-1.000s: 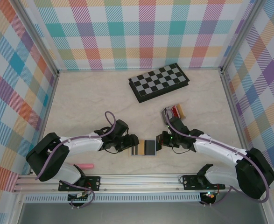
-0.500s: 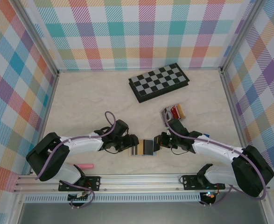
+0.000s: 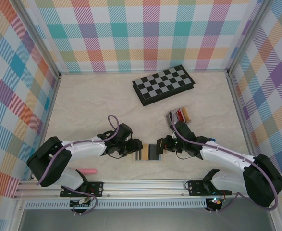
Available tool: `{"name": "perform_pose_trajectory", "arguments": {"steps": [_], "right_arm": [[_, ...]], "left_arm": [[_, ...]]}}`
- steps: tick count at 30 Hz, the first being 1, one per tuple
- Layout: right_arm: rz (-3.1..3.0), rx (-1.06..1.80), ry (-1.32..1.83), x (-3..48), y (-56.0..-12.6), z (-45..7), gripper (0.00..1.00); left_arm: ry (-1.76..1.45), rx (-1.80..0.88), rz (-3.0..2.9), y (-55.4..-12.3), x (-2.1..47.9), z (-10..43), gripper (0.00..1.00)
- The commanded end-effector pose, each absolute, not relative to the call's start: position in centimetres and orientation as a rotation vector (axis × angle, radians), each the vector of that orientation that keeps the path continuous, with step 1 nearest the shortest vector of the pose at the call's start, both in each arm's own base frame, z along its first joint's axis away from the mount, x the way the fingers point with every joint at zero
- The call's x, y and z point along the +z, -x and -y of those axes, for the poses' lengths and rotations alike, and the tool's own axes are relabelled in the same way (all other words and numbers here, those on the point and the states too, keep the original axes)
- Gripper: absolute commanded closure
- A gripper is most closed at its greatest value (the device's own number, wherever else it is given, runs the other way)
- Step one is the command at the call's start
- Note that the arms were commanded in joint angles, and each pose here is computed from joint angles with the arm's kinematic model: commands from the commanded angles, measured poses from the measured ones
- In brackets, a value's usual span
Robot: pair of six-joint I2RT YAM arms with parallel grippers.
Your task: Put the credit cards into the card holder
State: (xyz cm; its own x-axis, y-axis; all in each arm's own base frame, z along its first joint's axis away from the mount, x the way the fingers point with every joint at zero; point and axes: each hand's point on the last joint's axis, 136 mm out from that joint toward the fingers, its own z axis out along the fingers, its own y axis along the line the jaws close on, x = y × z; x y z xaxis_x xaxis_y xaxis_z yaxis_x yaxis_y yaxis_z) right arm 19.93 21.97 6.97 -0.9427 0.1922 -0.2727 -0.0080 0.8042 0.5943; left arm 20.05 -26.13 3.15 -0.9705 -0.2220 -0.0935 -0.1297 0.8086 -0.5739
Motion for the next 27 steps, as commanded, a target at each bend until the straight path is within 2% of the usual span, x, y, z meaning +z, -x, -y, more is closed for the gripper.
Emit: {"name": "perform_pose_trajectory", "arguments": {"steps": [1,14,19,27], "right_arm": [[-2.675,0.758,-0.122,7.0,-19.8,-20.3,0.95],[-2.757,0.692,-0.049,4.5,-19.5,-20.6,0.97],[-2.734,0.629,0.037,5.7,-19.7,-20.6,0.97],[-2.688,0.683,0.051,7.4,-19.8,-21.0,0.96]], "left_arm": [[0.244,-0.938,-2.83,-19.6,3.1,27.3,0.36],[0.239,-0.944,-2.83,-19.8,3.0,27.6,0.36],[0.242,-0.941,-2.832,-19.7,2.9,27.5,0.37],[0.245,-0.938,-2.83,-19.7,3.0,27.4,0.37]]}}
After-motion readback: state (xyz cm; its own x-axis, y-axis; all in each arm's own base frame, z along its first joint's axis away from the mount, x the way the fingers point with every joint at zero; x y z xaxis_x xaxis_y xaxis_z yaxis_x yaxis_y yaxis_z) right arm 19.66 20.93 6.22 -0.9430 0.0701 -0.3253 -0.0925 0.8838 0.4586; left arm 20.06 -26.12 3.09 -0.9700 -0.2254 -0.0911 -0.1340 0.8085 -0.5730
